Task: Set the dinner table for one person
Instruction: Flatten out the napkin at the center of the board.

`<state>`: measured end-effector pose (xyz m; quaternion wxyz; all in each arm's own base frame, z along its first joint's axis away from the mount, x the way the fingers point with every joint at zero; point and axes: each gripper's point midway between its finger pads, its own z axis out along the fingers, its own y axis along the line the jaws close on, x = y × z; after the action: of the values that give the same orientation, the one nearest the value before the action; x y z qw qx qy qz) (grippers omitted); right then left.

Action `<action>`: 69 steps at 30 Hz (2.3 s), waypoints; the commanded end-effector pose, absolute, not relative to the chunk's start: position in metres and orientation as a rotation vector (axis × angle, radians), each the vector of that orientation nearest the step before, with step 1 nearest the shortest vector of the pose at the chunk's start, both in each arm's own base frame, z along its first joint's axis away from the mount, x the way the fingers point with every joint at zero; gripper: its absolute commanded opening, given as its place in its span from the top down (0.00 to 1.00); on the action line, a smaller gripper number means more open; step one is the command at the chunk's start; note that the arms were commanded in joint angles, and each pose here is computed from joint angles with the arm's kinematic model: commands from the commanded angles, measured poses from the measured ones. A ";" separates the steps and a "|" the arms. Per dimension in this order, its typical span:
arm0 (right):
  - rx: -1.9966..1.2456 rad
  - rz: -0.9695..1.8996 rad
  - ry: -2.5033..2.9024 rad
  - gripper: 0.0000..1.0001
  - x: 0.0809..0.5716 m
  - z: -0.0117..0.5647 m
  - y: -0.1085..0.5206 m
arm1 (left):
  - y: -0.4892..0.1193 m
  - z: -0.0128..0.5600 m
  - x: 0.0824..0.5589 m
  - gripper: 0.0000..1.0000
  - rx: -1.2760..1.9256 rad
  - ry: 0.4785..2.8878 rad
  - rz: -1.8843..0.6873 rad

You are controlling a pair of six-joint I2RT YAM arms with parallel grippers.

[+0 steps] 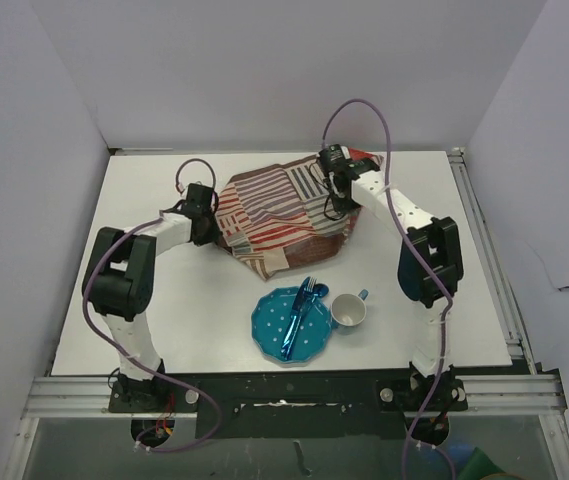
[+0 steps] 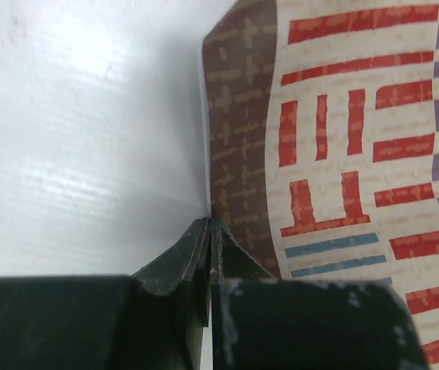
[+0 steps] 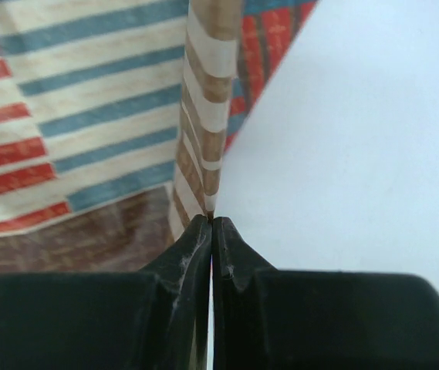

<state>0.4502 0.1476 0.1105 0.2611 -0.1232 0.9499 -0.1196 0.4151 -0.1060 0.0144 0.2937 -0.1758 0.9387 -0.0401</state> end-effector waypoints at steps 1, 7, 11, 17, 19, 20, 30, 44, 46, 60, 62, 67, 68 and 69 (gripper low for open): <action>-0.155 -0.406 2.492 1.00 0.443 0.148 0.106 | -0.087 0.009 0.453 1.00 -0.499 2.442 -0.081; -0.047 -0.467 2.532 1.00 0.401 0.132 0.076 | -0.082 0.006 0.500 1.00 -0.504 2.417 -0.092; -0.015 -0.488 2.557 1.00 0.374 0.125 0.067 | -0.084 0.007 0.524 1.00 -0.502 2.394 -0.096; 0.044 -0.491 2.534 0.91 0.355 0.140 0.061 | -0.091 0.006 0.539 1.00 -0.491 2.399 -0.150; 0.055 -0.456 2.506 0.63 0.353 0.148 0.063 | -0.091 0.020 0.540 1.00 -0.481 2.375 -0.170; 0.052 -0.432 2.486 0.51 0.354 0.153 0.065 | -0.091 0.029 0.540 1.00 -0.478 2.356 -0.183; -0.053 -0.208 2.486 0.47 0.386 0.158 0.093 | -0.102 0.157 0.533 0.84 -0.410 2.176 -0.361; -0.229 0.081 2.533 0.37 0.380 0.131 0.160 | -0.123 0.101 0.428 0.63 -0.450 2.351 -0.342; -0.279 0.127 2.542 0.36 0.380 0.132 0.171 | -0.137 0.098 0.419 0.63 -0.420 2.362 -0.380; -0.328 0.105 2.567 0.35 0.374 0.124 0.181 | -0.214 0.067 0.389 0.61 -0.293 2.486 -0.533; -0.323 0.096 2.568 0.34 0.373 0.124 0.179 | -0.215 0.062 0.388 0.40 -0.293 2.500 -0.525; -0.317 0.081 2.561 0.34 0.373 0.125 0.176 | -0.212 0.046 0.384 0.29 -0.280 2.530 -0.469; -0.315 0.081 2.560 0.34 0.373 0.126 0.176 | -0.212 0.042 0.383 0.29 -0.279 2.539 -0.465; -0.316 0.079 2.561 0.34 0.373 0.125 0.176 | -0.212 0.038 0.383 0.29 -0.279 2.545 -0.463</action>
<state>0.3683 0.1750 0.1126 0.2541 -0.1193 0.9593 0.0306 0.3688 -0.2038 0.0333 0.2456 -0.1089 0.9493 -0.1632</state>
